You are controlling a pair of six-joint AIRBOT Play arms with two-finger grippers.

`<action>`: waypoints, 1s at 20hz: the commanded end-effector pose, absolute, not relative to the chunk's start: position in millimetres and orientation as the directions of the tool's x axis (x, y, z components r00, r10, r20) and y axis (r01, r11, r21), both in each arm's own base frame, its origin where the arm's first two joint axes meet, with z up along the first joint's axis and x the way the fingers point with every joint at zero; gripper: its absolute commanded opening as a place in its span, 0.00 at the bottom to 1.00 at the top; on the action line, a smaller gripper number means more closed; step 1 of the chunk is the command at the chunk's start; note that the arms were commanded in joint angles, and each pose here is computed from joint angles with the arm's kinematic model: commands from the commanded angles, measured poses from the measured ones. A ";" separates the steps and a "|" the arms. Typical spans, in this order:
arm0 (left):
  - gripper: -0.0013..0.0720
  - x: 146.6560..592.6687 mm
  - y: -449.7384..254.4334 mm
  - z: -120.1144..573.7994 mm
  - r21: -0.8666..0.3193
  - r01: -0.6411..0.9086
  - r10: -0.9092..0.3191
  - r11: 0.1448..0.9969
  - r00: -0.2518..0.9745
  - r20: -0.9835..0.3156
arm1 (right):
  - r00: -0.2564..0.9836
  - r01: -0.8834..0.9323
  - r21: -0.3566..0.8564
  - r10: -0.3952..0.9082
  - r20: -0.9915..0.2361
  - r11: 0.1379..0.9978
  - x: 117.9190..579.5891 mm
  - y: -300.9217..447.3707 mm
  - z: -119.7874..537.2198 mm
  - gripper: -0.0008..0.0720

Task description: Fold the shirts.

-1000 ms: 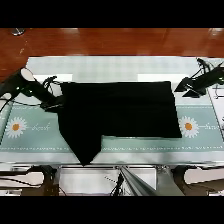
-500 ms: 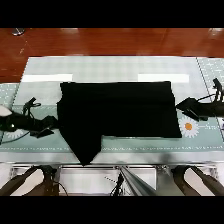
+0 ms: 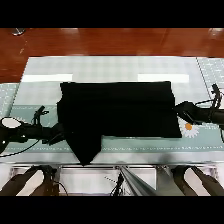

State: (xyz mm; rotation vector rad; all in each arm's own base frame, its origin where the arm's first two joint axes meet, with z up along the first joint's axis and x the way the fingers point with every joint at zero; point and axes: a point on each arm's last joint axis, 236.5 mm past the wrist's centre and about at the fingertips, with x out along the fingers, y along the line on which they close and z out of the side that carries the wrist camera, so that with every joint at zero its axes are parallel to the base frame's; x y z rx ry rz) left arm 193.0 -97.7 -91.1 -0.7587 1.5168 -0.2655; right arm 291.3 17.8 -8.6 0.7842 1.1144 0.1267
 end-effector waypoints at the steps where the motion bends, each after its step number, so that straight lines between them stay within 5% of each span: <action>1: 0.98 194.0 -119.5 -90.3 -0.616 -0.249 -0.619 0.747 0.075 -0.782 | 0.529 0.352 0.627 0.404 -0.746 0.695 304.6 0.0 -4.8 0.88; 4: 0.98 184.3 -129.9 -93.4 -0.614 -0.217 -0.623 0.759 0.030 -0.782 | 0.567 0.455 0.583 0.286 -0.773 0.673 298.5 -55.9 -3.6 0.88; 7: 0.97 181.8 -133.1 -93.7 -0.613 -0.205 -0.624 0.763 0.018 -0.782 | 0.372 0.641 0.361 0.138 -0.918 0.677 236.9 -110.7 -44.9 0.86; 8: 0.76 181.9 -133.1 -93.7 -0.614 -0.196 -0.623 0.764 0.018 -0.782 | 0.304 0.677 0.305 0.123 -0.945 0.669 220.9 -112.3 -57.7 0.86; 9: 0.24 182.0 -133.0 -93.7 -0.616 -0.183 -0.623 0.767 0.018 -0.782 | 0.264 0.679 0.288 0.142 -0.954 0.676 211.9 -105.1 -68.1 0.86; 10: 0.06 183.2 -132.7 -93.8 -0.615 -0.183 -0.622 0.767 0.023 -0.783 | 0.228 0.674 0.281 0.169 -0.959 0.683 205.0 -95.8 -76.6 0.86; 20: 0.06 183.7 -132.5 -93.8 -0.615 -0.175 -0.621 0.769 0.025 -0.783 | -0.009 0.562 0.349 0.427 -0.904 0.750 189.6 -20.0 -108.4 0.86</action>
